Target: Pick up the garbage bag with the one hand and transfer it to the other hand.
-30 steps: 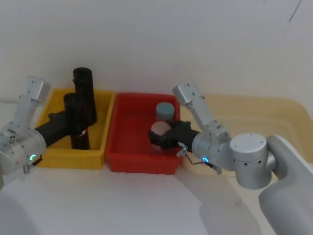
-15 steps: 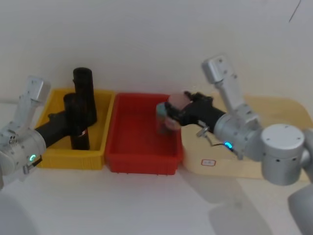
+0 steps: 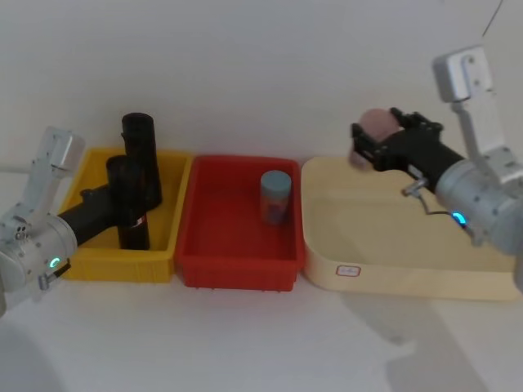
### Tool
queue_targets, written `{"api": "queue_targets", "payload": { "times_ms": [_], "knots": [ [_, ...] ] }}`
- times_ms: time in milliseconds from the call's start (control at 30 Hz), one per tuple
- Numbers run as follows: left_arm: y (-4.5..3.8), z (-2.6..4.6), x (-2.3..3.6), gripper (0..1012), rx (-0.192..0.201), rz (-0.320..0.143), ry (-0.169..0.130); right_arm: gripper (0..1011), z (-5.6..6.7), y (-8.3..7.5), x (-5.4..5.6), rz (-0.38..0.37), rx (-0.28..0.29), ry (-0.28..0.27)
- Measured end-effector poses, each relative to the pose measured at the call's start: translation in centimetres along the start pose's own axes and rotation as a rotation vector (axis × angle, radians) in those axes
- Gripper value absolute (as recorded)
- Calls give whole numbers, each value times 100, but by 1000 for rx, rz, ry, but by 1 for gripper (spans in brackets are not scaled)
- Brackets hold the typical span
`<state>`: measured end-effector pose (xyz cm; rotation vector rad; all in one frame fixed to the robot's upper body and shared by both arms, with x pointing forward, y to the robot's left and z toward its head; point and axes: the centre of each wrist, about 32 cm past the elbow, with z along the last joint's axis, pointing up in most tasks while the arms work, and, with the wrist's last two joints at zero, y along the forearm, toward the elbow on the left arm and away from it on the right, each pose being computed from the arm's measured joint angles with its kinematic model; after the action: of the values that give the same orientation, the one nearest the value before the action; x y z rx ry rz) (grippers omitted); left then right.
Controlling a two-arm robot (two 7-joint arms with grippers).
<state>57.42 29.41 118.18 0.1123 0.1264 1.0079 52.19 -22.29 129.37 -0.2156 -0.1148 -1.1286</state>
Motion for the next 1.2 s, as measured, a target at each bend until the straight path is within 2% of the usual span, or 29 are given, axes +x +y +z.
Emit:
{"api": "queue_targets", "payload": {
  "times_ms": [133, 200, 433, 667, 900, 1100, 1200],
  "knots": [
    [0, 0, 0, 440, 0, 0, 0, 663, -26, -95, 122, -58, -27, -5],
    [0, 0, 0, 440, 0, 0, 0, 664, -33, -107, 142, -65, -32, -5],
    [0, 0, 0, 440, 0, 0, 0, 664, -153, -159, 298, -116, -107, 4],
    [0, 0, 0, 440, 0, 0, 0, 664, -342, -87, 403, -122, -199, 31],
    [0, 0, 0, 440, 0, 0, 0, 664, -508, 23, 455, -104, -262, 72],
    [0, 0, 0, 440, 0, 0, 0, 664, -619, 101, 476, -89, -290, 103],
    [0, 0, 0, 440, 0, 0, 0, 737, -650, 122, 481, -85, -296, 112]
  ]
}}
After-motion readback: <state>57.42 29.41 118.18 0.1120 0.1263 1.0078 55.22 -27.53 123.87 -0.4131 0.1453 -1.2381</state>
